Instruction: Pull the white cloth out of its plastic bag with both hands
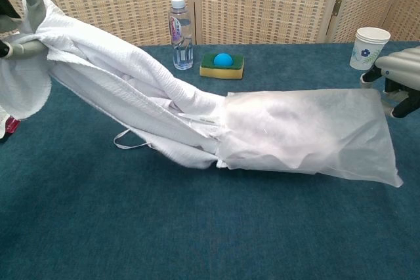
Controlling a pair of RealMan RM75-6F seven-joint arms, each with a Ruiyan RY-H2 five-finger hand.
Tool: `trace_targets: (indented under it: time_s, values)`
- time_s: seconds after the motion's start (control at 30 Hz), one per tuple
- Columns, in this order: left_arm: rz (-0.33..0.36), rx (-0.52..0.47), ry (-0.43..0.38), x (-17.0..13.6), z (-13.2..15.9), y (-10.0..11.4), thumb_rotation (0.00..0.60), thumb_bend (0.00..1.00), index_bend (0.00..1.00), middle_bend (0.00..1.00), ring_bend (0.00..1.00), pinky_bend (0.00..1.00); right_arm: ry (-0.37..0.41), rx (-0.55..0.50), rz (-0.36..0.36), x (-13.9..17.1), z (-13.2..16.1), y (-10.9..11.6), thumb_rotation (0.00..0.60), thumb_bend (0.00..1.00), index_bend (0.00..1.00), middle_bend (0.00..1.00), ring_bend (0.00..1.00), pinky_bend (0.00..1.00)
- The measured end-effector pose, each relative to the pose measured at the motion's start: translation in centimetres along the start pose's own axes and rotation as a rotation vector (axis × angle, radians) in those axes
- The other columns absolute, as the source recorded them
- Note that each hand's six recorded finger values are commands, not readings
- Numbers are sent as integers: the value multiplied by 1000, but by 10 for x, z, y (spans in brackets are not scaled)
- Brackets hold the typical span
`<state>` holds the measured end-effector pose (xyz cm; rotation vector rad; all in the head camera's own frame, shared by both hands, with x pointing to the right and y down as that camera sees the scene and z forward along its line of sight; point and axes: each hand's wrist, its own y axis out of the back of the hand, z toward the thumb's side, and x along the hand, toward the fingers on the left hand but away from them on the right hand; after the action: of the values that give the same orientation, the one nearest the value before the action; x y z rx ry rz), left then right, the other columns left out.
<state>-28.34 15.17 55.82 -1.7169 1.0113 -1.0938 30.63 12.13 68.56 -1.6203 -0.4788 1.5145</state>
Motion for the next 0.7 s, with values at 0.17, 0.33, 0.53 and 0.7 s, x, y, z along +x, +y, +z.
trace_targets:
  time_s: [0.17,0.33,0.53,0.7]
  values:
    - [-5,3,-3,0,1,-1,600,583,767,1000,1000,1000,-32,9,-1,5,-16,3,600,541,546,1000,1000,1000]
    - [-6,3,-4,0,3,-1,600,582,767,1000,1000,1000,-61,9,-10,9,-29,6,600,541,546,1000,1000,1000]
    - [2,5,8,0,-2,3,600,583,767,1000,1000,1000,-92,15,-28,11,-43,14,600,541,546,1000,1000,1000]
    - [2,6,11,-1,-3,5,600,582,768,1000,1000,1000,-121,10,-46,13,-54,22,600,541,546,1000,1000,1000]
